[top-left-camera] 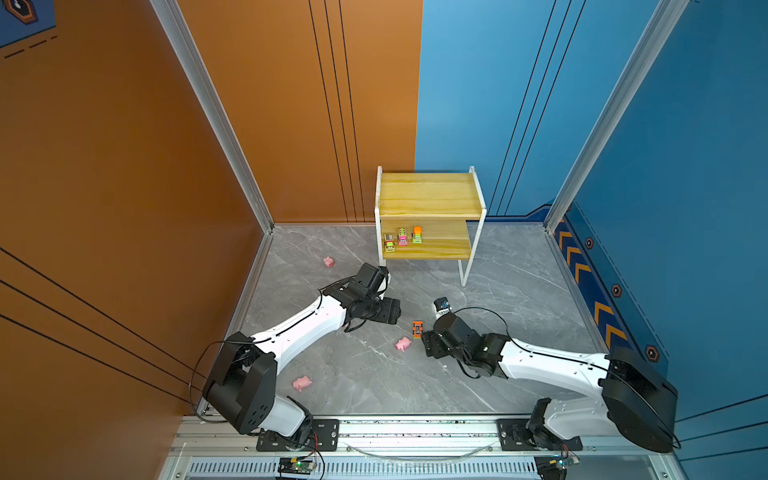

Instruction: Place and organize the plastic toys onto the shelf

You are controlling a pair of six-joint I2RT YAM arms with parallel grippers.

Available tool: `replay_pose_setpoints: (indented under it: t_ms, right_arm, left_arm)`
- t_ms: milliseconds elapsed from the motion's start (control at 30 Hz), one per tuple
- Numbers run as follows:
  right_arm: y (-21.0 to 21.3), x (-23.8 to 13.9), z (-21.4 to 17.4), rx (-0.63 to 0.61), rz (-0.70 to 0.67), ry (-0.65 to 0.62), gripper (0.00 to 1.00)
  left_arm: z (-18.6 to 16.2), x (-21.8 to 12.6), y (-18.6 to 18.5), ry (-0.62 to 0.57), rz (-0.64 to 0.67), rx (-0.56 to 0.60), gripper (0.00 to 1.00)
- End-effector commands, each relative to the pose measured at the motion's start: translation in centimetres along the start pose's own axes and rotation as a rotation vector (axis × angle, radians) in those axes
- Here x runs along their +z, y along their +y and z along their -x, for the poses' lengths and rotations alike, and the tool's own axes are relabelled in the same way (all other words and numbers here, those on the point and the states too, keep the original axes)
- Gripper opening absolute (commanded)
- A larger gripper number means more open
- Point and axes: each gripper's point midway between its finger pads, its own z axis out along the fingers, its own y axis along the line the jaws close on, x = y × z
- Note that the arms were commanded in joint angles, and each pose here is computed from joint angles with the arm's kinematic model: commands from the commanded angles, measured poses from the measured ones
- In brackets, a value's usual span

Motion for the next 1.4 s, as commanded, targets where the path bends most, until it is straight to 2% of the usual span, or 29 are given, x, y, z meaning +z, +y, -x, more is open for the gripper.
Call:
replay_pose_setpoints:
  t_ms: [0,267,500,667,800,1033,1167,1367]
  right_arm:
    - [1.0,0.7,1.5,0.025,-0.048,-0.053,0.81]
    - [2.0,3.9,0.7,0.073,-0.099,-0.011,0.77]
    - [1.4,5.4,0.2,0.126,-0.147,-0.001,0.66]
    - [1.5,5.8,0.7,0.160,-0.120,0.003,0.45]
    - [1.3,4.6,1.4,0.170,-0.071,-0.002,0.35]
    - [-0.5,0.8,1.0,0.191,0.038,0.106,0.30]
    - [-2.0,-1.1,-0.9,0.172,0.022,0.178,0.31]
    - [-4.8,-1.6,-3.5,0.189,-0.046,0.198,0.32]
  left_arm:
    - [-0.2,-0.2,0.2,-0.012,-0.016,-0.046,0.83]
    - [-0.2,0.5,0.5,-0.014,-0.017,-0.046,0.83]
    - [0.2,0.4,0.4,-0.023,-0.025,-0.029,0.83]
    - [0.6,0.2,0.3,-0.033,-0.030,-0.022,0.83]
    - [0.7,0.2,0.1,-0.039,-0.043,-0.017,0.83]
    - [1.2,0.7,-0.9,-0.059,-0.081,-0.009,0.83]
    - [1.5,1.0,-1.7,-0.066,-0.084,0.011,0.83]
    - [1.4,2.1,-3.1,-0.063,-0.102,0.032,0.83]
